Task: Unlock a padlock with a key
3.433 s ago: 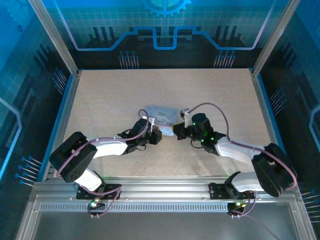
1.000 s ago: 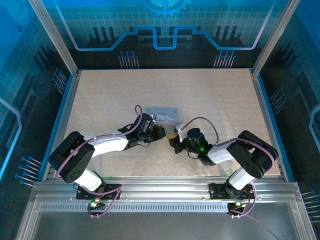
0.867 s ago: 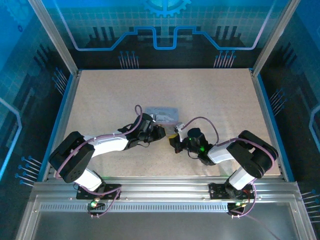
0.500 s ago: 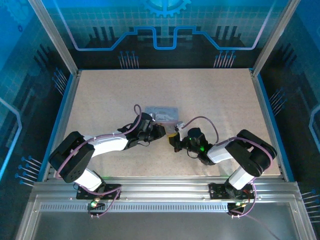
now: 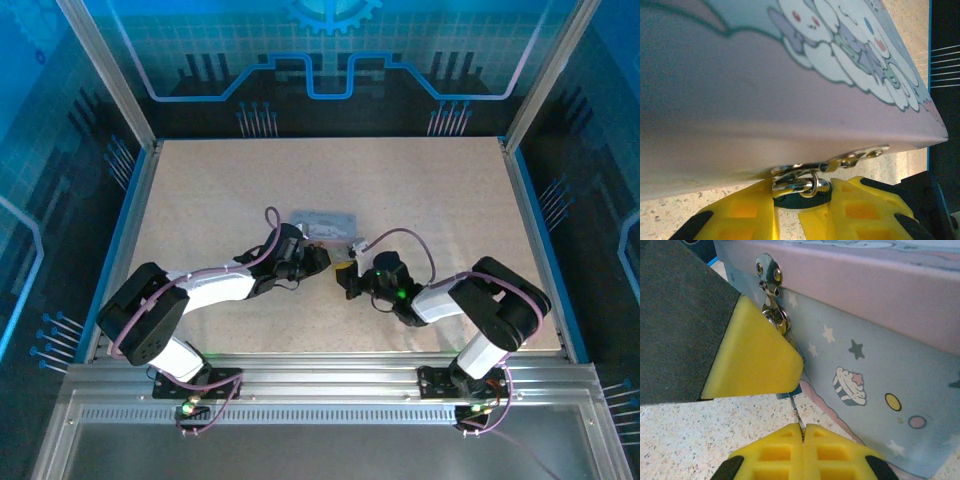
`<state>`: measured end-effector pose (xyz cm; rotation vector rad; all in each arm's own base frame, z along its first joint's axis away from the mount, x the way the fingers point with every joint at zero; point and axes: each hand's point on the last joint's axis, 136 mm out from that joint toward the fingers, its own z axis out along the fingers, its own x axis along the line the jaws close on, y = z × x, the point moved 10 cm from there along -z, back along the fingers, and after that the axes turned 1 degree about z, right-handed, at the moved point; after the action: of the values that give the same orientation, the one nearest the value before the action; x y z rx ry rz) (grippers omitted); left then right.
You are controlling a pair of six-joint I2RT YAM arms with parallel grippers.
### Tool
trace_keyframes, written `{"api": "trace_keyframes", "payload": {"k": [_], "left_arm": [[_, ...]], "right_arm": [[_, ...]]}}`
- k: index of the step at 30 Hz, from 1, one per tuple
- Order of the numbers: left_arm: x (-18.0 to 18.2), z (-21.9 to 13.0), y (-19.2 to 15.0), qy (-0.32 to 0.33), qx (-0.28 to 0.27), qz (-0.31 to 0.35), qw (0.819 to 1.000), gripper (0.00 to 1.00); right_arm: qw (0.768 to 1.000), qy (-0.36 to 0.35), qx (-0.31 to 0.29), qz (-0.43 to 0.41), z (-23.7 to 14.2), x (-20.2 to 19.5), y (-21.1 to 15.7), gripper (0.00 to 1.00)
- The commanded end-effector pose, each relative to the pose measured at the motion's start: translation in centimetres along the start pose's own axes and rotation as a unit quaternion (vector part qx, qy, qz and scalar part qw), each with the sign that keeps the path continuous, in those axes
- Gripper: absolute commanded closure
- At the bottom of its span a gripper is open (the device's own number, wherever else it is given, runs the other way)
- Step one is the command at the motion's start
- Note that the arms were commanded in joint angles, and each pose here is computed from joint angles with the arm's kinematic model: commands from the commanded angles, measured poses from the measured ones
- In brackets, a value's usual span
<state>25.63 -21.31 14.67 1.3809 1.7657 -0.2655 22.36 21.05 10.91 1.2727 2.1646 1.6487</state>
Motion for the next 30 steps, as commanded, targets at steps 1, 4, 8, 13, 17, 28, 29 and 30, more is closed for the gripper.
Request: {"api": "trace_keyframes", "payload": {"k": [1,4,8,13,17,28,29,30], "left_arm": [[-0.9,-0.3,-0.3,-0.028,0.009,0.002,1.000,0.82],[-0.8,-0.2,-0.4,-0.030,0.011,0.000,0.999,0.82],[-0.7,-0.2,-0.4,-0.028,0.013,-0.002,1.000,0.82],[-0.6,-0.1,-0.5,-0.031,0.014,-0.006,0.999,0.82],[-0.7,-0.5,-0.2,-0.024,0.009,0.003,1.000,0.78],[0.1,-1.3,0.8,-0.011,-0.007,-0.003,1.000,0.56],[0.2,-1.4,0.9,-0.011,-0.009,-0.005,1.000,0.52],[0.2,-1.6,1.0,-0.012,-0.011,-0.004,1.000,0.50]], "right_arm": [[0.996,0.040,-0.080,-0.016,0.6,1.4,4.1,1.00],[0.994,0.046,-0.094,-0.020,0.9,1.7,5.3,1.00],[0.992,0.050,-0.111,-0.028,1.1,2.1,6.7,1.00],[0.991,0.051,-0.123,-0.026,1.3,2.3,7.7,1.00],[0.994,0.041,-0.099,-0.006,1.4,1.8,6.3,1.00],[0.991,0.009,0.049,0.122,2.5,1.8,1.6,1.00],[0.990,0.006,0.057,0.128,2.7,1.8,1.3,1.00],[0.989,0.000,0.063,0.135,2.9,1.7,1.0,1.00]]}}
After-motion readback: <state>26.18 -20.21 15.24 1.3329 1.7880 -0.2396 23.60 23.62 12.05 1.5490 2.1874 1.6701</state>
